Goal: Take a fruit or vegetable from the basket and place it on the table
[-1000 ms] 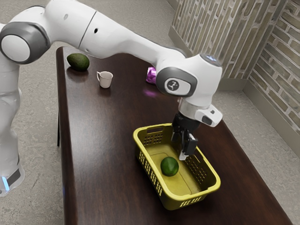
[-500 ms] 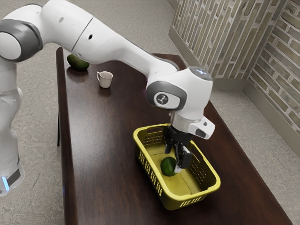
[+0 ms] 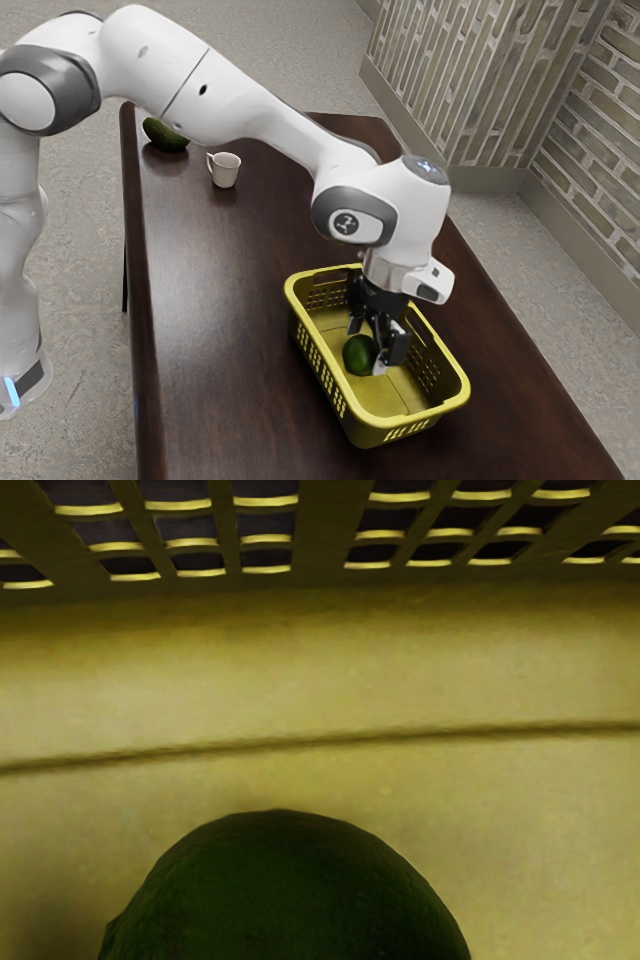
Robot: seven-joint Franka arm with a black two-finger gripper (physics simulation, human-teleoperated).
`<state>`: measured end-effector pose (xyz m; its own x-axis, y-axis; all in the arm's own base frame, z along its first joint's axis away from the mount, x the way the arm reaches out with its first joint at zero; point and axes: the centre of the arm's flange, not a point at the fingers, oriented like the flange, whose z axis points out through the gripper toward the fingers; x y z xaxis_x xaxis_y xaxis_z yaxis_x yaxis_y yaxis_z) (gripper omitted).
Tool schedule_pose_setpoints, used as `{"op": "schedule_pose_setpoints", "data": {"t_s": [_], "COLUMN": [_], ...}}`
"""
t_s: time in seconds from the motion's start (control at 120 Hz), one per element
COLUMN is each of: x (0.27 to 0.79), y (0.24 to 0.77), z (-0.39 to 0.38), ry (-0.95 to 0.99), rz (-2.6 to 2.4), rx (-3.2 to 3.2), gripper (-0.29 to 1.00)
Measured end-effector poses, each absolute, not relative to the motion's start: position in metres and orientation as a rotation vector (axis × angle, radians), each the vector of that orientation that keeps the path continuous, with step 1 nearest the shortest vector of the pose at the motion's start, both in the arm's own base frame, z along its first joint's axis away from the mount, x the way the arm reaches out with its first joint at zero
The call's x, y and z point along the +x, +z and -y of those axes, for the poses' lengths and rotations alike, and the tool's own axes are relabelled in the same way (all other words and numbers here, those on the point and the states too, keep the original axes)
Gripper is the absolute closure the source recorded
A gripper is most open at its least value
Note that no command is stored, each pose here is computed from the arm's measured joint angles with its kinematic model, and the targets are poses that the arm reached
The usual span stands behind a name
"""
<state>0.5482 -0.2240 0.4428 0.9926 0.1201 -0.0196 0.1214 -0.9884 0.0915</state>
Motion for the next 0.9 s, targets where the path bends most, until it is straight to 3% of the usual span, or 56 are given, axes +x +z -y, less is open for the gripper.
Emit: {"op": "schedule_pose_setpoints", "data": {"t_s": [0.442,0.667,0.85,0.9], "x": [0.550,0.551,0.549,0.544], "y": [0.429,0.429,0.437,0.450], "z": [0.223,0.223,0.226,0.231], "ry": [-0.039,-0.038,-0.016,0.012], "rz": [-0.232,-0.251,-0.259,-0.241], "rx": [3.041,3.041,3.048,3.058], "gripper": [0.01,0.27,0.33,0.45]}}
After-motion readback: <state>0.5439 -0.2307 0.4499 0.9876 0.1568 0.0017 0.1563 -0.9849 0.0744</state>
